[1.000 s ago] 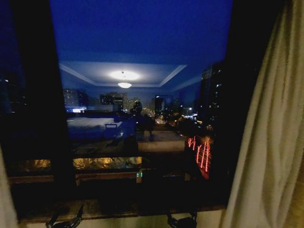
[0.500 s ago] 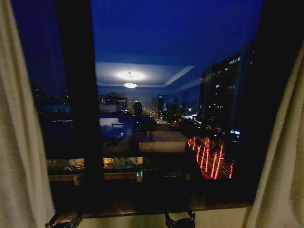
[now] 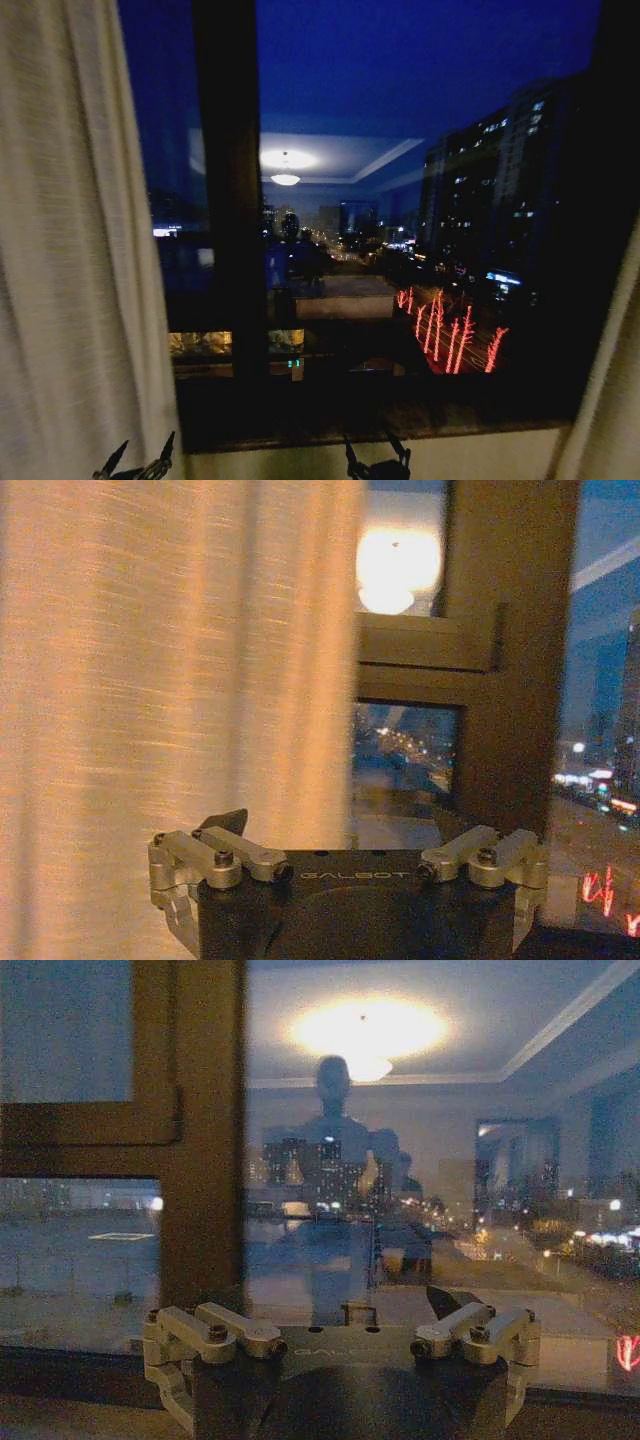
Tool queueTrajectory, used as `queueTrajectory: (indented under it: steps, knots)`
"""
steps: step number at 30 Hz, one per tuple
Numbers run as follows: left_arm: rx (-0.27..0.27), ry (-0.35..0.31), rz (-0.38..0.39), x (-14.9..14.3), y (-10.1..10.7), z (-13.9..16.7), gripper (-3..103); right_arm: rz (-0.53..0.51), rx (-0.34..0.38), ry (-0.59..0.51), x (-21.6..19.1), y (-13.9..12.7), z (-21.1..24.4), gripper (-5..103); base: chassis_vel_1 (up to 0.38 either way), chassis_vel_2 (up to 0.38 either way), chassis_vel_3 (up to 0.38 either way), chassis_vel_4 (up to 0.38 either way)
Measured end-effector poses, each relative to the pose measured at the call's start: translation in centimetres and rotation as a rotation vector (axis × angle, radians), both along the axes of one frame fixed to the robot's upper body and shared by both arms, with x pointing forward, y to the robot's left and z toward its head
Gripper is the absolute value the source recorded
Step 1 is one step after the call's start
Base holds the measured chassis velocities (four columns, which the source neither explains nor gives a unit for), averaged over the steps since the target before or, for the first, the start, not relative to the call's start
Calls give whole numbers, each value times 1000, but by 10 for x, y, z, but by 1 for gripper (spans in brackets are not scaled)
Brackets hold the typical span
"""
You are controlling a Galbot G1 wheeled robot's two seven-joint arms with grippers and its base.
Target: Open the curtains by pulling them apart, changing their state from closed to fully open.
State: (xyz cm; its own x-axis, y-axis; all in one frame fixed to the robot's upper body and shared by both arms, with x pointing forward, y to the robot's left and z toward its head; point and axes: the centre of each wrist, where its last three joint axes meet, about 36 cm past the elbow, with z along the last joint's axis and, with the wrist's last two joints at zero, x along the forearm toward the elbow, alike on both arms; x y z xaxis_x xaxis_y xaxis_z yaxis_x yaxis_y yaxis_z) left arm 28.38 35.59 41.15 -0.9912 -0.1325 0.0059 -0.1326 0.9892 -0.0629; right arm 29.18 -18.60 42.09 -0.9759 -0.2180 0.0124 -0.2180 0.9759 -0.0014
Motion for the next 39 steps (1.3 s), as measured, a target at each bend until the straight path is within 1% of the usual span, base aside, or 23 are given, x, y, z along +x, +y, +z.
queueTrajectory:
  steps: [9,14,18,21,23,24,25,26,28,29,30,32,33,34,37,38,39]
  knots:
    - [4,0,0,2,4,-1,100,35,4,-38,5,1,-3,100,351,284,-356,-277]
    - [4,-3,6,5,7,0,100,25,2,-66,17,1,1,100,87,78,-37,-99]
    - [10,9,3,11,11,0,100,10,-4,-83,27,0,7,100,-27,-15,15,24]
    - [24,25,-18,27,17,4,100,2,-8,-92,33,0,11,100,-44,-47,60,49]
    - [27,28,-21,31,19,5,100,1,-8,-94,34,0,11,100,-18,-34,32,16]
    - [37,31,-27,44,25,8,100,1,-8,-100,36,0,13,100,0,0,0,0]
    - [41,31,-25,51,28,9,100,1,-8,-102,37,0,13,100,0,0,0,0]
    - [41,31,-25,51,28,9,100,1,-8,-102,37,0,13,100,0,0,0,0]
    - [59,28,-31,74,39,11,100,1,-8,-108,38,0,14,100,0,0,0,0]
    - [59,28,-31,74,39,11,100,1,-8,-108,38,0,14,100,0,0,0,0]
    - [65,23,-40,85,43,12,100,0,-7,-110,39,0,15,100,0,0,0,0]
    - [69,9,-93,107,49,15,100,0,-7,-115,38,0,17,100,0,0,0,0]
    - [71,5,-117,114,49,16,100,-1,-7,-115,38,-1,17,100,0,0,0,0]
    - [71,5,-117,114,49,16,100,-1,-7,-115,38,-1,17,100,0,0,0,0]
    - [67,-17,-258,140,38,19,100,-2,-6,-117,38,-2,18,100,0,0,0,0]
    - [67,-17,-258,140,38,19,100,-2,-6,-117,38,-2,18,100,0,0,0,0]
    - [63,-15,-280,143,35,18,100,-2,-6,-118,38,-2,18,100,0,0,0,0]
